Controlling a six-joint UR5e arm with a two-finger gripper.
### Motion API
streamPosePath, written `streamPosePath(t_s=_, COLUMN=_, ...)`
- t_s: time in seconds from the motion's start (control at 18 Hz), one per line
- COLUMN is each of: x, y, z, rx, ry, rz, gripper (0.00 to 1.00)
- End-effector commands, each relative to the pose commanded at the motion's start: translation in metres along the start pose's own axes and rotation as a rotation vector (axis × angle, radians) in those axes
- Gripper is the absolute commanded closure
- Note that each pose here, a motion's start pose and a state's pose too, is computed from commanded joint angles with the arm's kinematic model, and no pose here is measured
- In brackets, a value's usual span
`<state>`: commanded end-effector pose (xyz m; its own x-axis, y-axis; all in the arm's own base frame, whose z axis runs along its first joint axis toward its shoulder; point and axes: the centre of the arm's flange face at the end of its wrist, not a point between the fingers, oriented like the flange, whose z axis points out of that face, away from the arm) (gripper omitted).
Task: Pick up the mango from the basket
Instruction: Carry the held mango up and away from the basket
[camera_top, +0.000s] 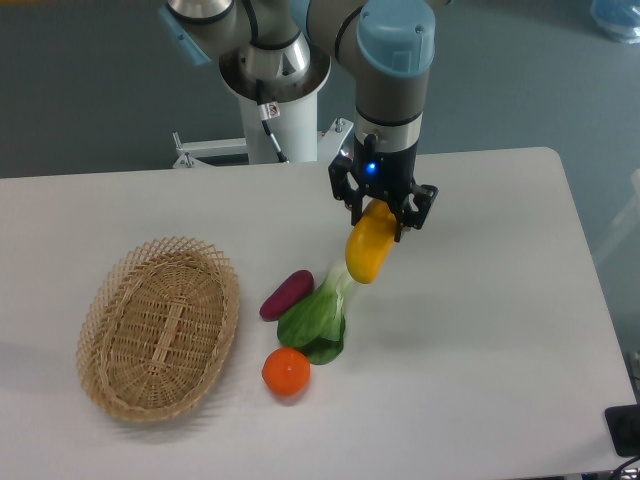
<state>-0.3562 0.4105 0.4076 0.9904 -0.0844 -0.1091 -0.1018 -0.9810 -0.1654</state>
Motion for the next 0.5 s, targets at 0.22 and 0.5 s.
streamPosePath(t_s=0.22, x=0.0012, y=-0.0013, z=0.0001, rx=0.002, ry=0.001, rz=0.001, gripper=0.38)
streamPosePath(t_s=0.5, x=0.001, y=-0.0005, z=0.0007, rx=0.001, ry=0.002, rz=0.0, gripper=0.38)
